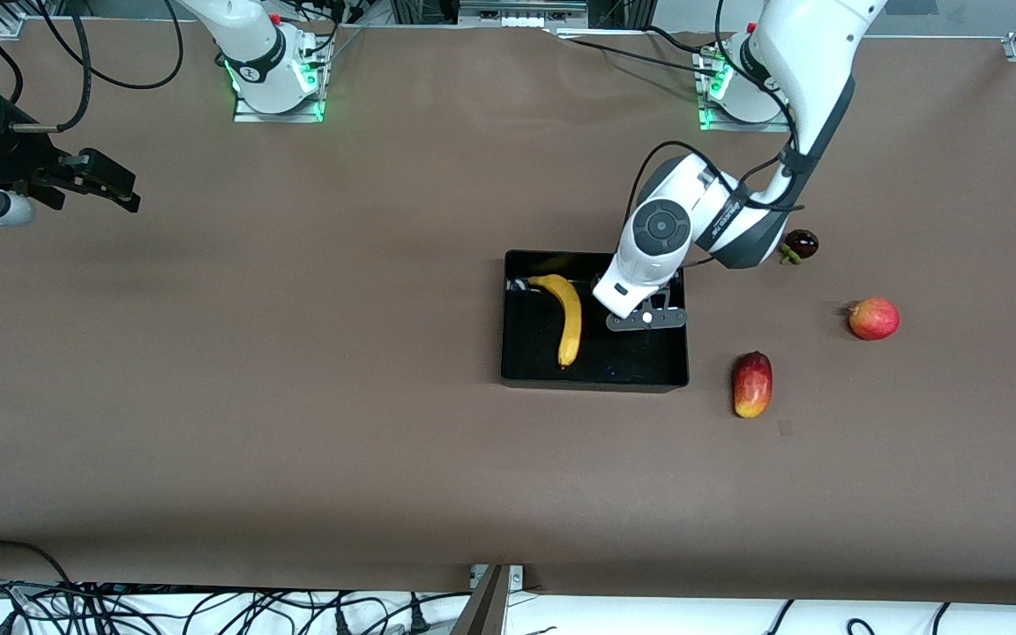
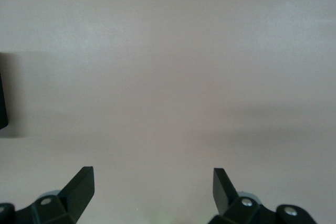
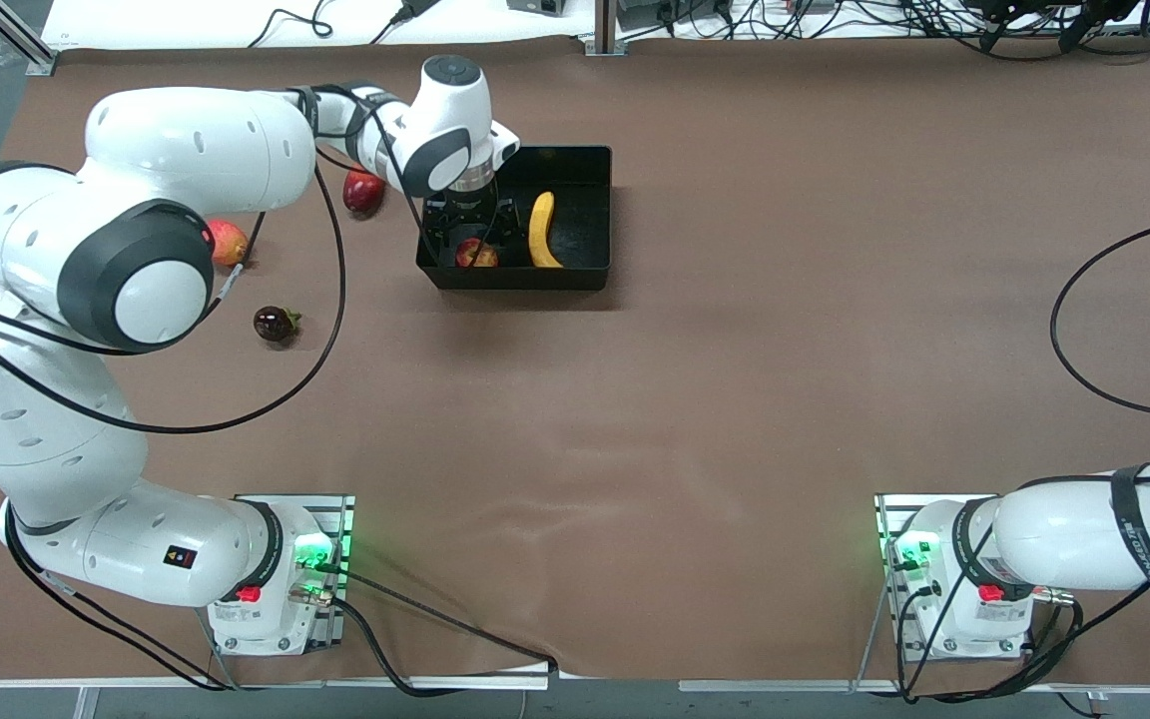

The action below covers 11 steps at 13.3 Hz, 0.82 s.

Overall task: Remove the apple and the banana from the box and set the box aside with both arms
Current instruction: 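Lower the left gripper into the box and grasp the red apple, then carry the apple out and set it beside the mangosteen, open left gripper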

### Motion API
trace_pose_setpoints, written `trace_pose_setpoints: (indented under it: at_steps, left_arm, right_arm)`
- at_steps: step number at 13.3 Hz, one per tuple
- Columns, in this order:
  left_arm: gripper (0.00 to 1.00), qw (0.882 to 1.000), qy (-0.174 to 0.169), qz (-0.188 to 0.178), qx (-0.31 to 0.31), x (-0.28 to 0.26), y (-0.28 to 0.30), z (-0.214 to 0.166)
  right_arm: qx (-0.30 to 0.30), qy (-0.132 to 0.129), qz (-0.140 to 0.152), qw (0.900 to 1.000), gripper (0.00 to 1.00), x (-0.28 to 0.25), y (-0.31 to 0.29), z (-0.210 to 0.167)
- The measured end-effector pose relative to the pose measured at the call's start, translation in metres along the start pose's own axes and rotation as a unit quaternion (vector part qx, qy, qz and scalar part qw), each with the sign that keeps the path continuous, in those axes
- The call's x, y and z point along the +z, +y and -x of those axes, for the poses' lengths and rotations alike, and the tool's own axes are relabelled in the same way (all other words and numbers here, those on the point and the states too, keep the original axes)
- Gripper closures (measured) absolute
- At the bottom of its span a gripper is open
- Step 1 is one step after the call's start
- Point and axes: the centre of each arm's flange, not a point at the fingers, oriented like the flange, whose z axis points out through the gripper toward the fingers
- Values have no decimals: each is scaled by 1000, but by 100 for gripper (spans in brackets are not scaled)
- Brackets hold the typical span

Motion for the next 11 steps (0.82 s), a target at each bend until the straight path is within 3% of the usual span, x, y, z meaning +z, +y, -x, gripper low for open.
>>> trace_pose_setpoints:
  at_steps: [3,6,9,11]
  left_arm:
    - [0,1000,-13,-5,5,24,-5,7]
    - [30,1000,-12,-5,6,25,-5,9]
    - [30,1000,0,-2,4,7,-5,5]
    - [31,1000,-1,-20,-8,-39,-16,-3]
  right_arm:
    - [0,0,0,1000,0,0,0,0]
    - [0,0,0,1000,0,0,0,0]
    - [0,0,0,1000,0,0,0,0]
    - [0,0,0,1000,0,0,0,0]
